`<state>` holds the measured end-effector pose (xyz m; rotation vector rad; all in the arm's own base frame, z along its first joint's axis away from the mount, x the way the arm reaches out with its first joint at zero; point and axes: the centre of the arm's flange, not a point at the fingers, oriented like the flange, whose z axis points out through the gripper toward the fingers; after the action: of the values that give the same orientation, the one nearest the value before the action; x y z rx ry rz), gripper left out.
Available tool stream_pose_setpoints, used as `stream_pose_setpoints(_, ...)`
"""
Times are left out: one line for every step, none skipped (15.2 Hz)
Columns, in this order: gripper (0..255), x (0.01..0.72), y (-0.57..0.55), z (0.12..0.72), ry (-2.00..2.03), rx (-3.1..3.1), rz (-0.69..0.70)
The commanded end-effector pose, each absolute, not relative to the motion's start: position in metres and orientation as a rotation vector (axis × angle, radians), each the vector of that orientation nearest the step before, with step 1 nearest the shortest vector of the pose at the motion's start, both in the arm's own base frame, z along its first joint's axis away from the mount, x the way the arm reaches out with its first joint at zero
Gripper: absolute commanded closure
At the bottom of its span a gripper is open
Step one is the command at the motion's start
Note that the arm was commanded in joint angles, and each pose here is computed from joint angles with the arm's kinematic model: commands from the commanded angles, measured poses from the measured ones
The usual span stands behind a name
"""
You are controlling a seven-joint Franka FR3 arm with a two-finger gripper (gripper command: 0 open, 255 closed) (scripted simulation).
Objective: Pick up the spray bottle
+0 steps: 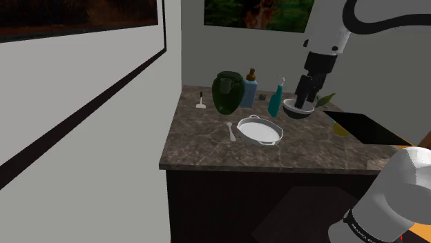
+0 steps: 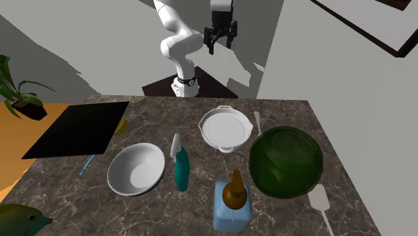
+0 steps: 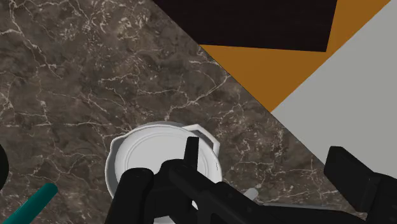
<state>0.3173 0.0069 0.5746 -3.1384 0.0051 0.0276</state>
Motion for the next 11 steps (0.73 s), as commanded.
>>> stream_pose_setpoints(0, 0.317, 0.007, 0.575, 0.005, -3.138, 0.028)
stream_pose_setpoints(0, 0.326, -0.002, 0.573, 0.023, -3.142, 0.024)
stream_pose_setpoints(0, 0.335, -0.011, 0.571, 0.04, -3.145, 0.021)
stream_pose_setpoints(0, 0.344, -0.02, 0.57, 0.058, -3.148, 0.017)
stream_pose_setpoints(0, 0.352, -0.029, 0.569, 0.075, -3.151, 0.013)
stream_pose_setpoints(0, 0.361, -0.038, 0.567, 0.093, -3.154, 0.01)
stream_pose_setpoints(0, 0.369, -0.047, 0.566, 0.11, -3.156, 0.006)
stream_pose_setpoints(0, 0.378, -0.057, 0.565, 0.128, -3.159, 0.003)
stream_pose_setpoints(0, 0.386, -0.066, 0.563, 0.146, -3.161, -0.001)
stream_pose_setpoints(0, 0.394, -0.076, 0.562, 0.163, -3.164, -0.005)
stream_pose_setpoints(0, 0.402, -0.085, 0.561, 0.181, -3.166, -0.008)
